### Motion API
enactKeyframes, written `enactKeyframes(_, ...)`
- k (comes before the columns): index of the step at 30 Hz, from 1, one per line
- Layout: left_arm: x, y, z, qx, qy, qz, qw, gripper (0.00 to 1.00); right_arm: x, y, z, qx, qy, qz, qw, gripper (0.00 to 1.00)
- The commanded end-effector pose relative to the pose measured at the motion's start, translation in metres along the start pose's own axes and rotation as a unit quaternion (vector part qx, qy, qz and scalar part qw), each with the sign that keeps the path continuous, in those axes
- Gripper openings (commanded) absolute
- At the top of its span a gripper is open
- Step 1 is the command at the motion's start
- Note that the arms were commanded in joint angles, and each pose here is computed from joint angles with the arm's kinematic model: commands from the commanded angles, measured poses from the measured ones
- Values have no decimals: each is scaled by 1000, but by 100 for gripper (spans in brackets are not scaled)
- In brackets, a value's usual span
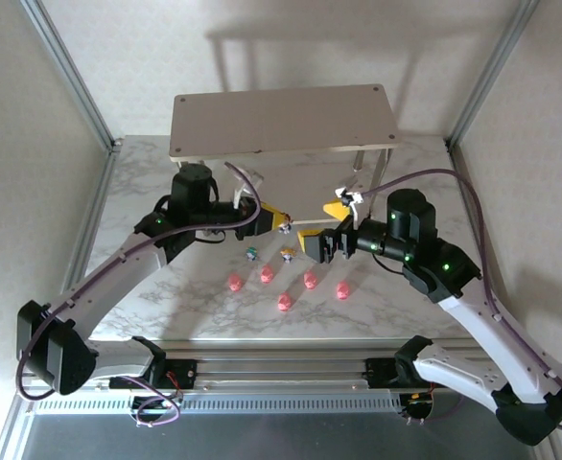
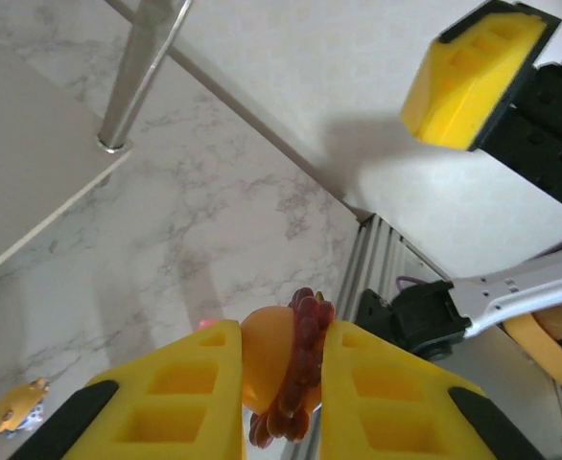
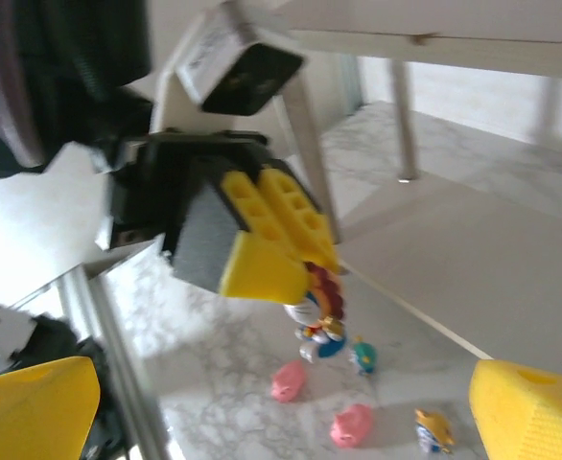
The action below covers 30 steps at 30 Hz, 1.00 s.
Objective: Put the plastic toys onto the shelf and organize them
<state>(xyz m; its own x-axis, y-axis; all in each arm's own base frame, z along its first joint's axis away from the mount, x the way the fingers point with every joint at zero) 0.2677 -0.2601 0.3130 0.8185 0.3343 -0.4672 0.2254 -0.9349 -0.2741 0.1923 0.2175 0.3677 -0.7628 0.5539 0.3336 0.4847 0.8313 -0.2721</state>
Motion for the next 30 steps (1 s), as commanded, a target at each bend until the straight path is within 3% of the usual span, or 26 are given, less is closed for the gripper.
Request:
enactKeyframes(1, 18, 8, -3, 20, 31, -50, 998, 0, -20, -25, -17, -70, 39, 93, 992, 99)
enactKeyframes(7, 52, 37, 6, 51, 87, -145, 984, 0, -50, -74, -27, -158, 90, 229, 956, 99)
enactKeyframes(12, 70, 62, 18, 37, 128, -177, 975, 0, -56, -91, -27, -182, 99, 262, 943, 98)
enactKeyframes(19, 84, 115, 28, 50, 167, -183, 967, 0, -69, -105, -29, -209, 96, 317, 920, 98)
enactKeyframes(30, 116, 180, 33, 78, 214, -163, 960, 0, -66, -129, -36, -242, 76, 333, 908, 99)
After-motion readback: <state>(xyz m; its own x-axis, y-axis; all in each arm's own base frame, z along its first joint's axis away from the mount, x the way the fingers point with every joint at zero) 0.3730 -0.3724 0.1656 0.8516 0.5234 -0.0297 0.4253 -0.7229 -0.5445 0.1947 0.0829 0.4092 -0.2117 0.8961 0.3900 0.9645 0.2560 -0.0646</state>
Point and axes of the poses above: each hand's point on the last joint's axis, 136 mm out from that joint toward the fingers, its own y axis out along the fingers, its own x axis along the line the jaws close on, z = x × y, the point moved 3 cm from there along -y, back along the fingers, and after that the axes turned 5 degrees about y, right-handed, at the moved point
